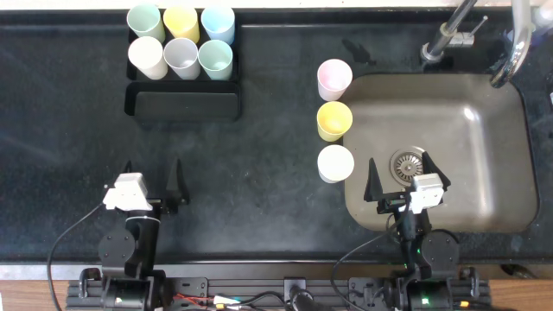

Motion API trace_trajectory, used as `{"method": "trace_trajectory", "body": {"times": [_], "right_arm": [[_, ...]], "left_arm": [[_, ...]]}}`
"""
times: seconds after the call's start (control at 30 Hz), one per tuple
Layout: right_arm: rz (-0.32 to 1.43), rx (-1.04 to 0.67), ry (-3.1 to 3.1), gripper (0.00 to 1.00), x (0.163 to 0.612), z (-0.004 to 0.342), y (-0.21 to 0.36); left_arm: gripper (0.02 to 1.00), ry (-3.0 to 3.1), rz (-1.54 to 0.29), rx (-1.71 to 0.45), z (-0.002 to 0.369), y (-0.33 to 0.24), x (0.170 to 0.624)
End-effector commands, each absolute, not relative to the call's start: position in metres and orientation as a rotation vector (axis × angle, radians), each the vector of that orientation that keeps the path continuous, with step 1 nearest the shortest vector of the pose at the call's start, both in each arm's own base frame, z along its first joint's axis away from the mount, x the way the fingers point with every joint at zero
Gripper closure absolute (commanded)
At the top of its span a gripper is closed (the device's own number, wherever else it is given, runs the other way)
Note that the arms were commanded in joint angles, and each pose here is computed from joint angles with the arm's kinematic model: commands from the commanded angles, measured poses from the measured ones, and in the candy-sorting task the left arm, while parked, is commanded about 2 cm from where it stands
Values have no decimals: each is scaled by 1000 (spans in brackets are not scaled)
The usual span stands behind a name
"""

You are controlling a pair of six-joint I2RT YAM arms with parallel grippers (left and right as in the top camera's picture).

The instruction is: Store Cups

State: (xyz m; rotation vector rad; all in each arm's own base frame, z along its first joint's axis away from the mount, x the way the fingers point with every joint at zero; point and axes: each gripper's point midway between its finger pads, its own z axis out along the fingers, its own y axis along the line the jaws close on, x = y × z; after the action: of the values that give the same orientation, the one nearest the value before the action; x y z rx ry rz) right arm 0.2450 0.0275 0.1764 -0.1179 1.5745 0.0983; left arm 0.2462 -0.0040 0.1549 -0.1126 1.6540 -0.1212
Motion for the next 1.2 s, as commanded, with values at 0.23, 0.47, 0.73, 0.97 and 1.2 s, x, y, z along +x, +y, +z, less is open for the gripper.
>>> {"method": "trace_trajectory", "body": {"times": [0.23, 0.47, 0.73, 0.97, 1.2], "right_arm": [[90, -109, 1575, 3, 245, 173, 25], [90, -109, 1576, 5, 245, 173, 25], [90, -109, 1576, 3, 245, 173, 25], [90, -109, 1575, 3, 245, 173, 25], [90, -109, 1576, 5, 245, 173, 25]], "left_arm": [[18, 1650, -121, -84, 156, -7, 246], [20, 1650, -121, -84, 156, -7, 246], [20, 1650, -121, -84, 156, -7, 246], [18, 1650, -127, -79, 156, -8, 246], [18, 1685, -171, -84, 179, -12, 249]]}}
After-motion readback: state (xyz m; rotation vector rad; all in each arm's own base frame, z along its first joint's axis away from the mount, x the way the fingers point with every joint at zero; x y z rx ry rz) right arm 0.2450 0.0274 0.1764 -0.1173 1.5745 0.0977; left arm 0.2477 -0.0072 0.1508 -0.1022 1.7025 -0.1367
